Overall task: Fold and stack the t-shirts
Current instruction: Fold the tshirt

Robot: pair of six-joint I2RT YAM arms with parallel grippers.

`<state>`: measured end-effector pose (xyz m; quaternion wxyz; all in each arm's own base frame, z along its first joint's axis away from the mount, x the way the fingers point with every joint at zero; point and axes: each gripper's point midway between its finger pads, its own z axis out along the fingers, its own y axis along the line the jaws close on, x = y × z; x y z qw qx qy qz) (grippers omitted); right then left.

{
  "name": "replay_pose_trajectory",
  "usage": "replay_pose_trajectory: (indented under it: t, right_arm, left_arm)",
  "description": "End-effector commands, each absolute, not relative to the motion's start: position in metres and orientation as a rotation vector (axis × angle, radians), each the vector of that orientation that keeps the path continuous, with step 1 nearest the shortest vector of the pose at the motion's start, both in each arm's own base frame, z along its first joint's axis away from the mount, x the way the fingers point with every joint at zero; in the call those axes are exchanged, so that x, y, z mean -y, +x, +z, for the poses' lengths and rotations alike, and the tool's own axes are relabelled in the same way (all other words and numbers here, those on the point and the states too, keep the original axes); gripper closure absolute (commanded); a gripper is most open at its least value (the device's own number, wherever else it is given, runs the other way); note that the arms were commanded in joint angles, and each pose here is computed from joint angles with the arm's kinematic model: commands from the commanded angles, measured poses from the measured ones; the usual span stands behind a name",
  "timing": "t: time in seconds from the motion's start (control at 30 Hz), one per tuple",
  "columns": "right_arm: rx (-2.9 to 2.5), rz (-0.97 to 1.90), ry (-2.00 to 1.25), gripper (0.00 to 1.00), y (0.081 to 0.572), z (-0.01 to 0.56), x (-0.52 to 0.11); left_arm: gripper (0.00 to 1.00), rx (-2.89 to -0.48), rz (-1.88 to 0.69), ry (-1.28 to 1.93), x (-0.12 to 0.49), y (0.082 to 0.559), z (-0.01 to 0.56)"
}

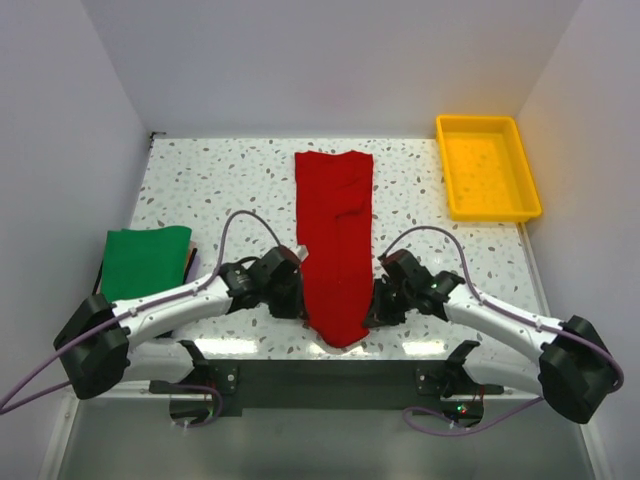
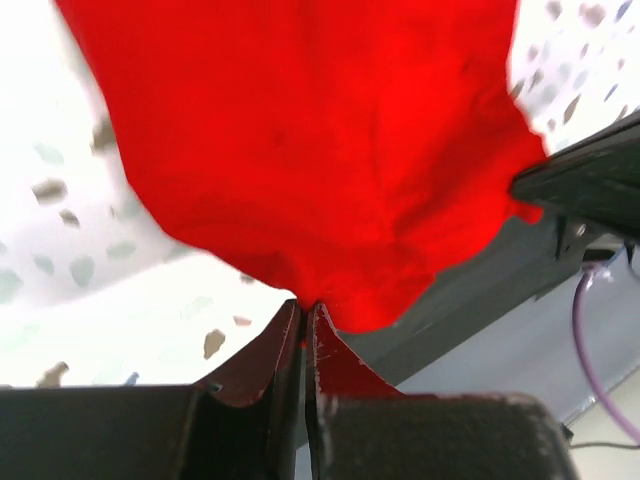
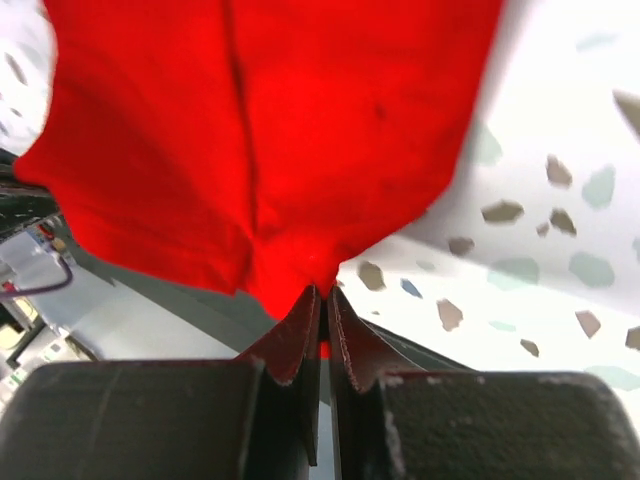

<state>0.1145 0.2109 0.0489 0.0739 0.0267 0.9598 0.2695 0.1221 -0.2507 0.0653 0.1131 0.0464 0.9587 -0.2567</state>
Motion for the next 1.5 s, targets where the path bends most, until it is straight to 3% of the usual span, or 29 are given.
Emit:
replay_pose_trajectory:
  t: [0.0,0.3,0.47,0.77,1.47]
  right_arm:
    - [-2.815,0.751,0.058,0.95,0.143,0.063,-0.214]
    - [-2.631,0.772,0.196,0.96,0.248,0.087,-0.231]
    - [-2.553,0.752,0.282,0.97,0.301,0.092,-0.229]
    - [-2.512,0.79,0.393,0.98,0.366,0.078,-0.216]
    - [-2.474,0.883,0.479,0.98,0.424,0.074,-0.207]
  left_arm:
    - [1.0,-2.719,-0.718,0.18,0.26,0.159,0.088]
    - [1.0,-2.583,-0.667,0.047,0.27,0.259,0.116]
    - [1.0,-2.575,-0.625,-0.079,0.266,0.301,0.103]
    - [1.0,-2.489,-0.655,-0.254,0.262,0.374,0.096]
    - [1.0,-2.463,-0.593,-0.381,0.241,0.426,0.093]
